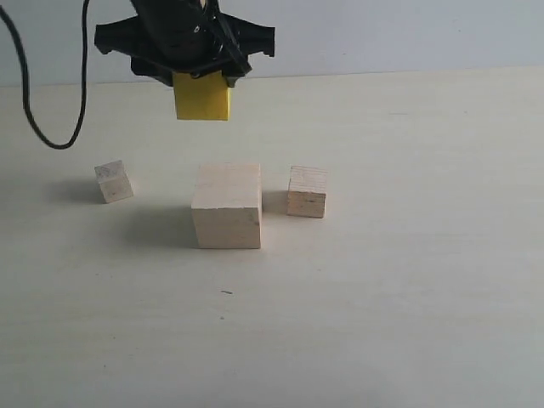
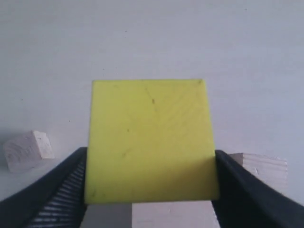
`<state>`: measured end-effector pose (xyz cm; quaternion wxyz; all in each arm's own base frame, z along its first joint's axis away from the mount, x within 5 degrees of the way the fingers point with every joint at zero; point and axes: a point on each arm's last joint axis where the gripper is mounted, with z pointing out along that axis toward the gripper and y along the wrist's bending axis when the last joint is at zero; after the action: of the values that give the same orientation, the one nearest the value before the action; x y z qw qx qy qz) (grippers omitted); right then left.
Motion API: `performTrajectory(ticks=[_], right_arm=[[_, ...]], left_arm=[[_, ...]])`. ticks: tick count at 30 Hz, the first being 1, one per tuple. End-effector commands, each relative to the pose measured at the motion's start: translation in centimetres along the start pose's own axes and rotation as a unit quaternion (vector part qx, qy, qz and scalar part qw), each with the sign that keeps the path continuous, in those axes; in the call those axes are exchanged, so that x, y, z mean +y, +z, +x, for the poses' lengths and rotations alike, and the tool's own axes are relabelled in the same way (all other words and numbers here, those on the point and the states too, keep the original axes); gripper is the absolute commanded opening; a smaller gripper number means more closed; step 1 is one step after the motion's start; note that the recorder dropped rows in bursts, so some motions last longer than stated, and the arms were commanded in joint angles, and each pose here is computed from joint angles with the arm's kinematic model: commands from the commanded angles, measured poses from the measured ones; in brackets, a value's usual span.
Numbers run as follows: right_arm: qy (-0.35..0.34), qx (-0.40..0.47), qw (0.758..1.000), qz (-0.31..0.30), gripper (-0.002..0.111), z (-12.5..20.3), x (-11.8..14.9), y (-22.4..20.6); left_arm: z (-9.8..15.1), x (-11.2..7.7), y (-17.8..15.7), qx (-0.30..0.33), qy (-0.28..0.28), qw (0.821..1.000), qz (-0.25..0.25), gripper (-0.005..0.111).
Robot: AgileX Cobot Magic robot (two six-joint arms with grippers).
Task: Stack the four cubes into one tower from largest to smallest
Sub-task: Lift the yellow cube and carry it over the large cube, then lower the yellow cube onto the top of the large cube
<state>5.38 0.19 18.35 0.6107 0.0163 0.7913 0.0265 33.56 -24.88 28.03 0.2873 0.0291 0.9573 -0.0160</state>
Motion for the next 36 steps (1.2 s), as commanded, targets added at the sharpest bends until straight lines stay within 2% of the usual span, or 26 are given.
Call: performTrajectory(ticks=[1,7,11,21,36], right_arm=[[-0.006,-0.004,1.0,0.004,0.0,0.1,-0.1,0.0],[-0.006,-0.004,1.0,0.004,0.0,0.1,-0.1,0.0],[-0.006,-0.004,1.0,0.004,0.0,0.1,-0.1,0.0],[-0.005,-0.004,1.0,0.004,0.0,0.1,-0.1,0.0],[-0.006,-0.004,1.0,0.004,0.0,0.1,-0.1,0.0]], left_arm=[[1.6,0.4,-0.9,-0.021,-0.005,0.999,0.03,0.004],[5.0,-0.2,-0.5,-0.024,0.002,0.998,0.06,0.004],[6.8,-0.7,0.1,-0.033,0.013,0.998,0.05,0.004],[8.6,-0.6,1.6,-0.037,0.003,0.996,0.076,0.004],[8.6,-0.5,1.7,-0.036,0.007,0.997,0.068,0.004]])
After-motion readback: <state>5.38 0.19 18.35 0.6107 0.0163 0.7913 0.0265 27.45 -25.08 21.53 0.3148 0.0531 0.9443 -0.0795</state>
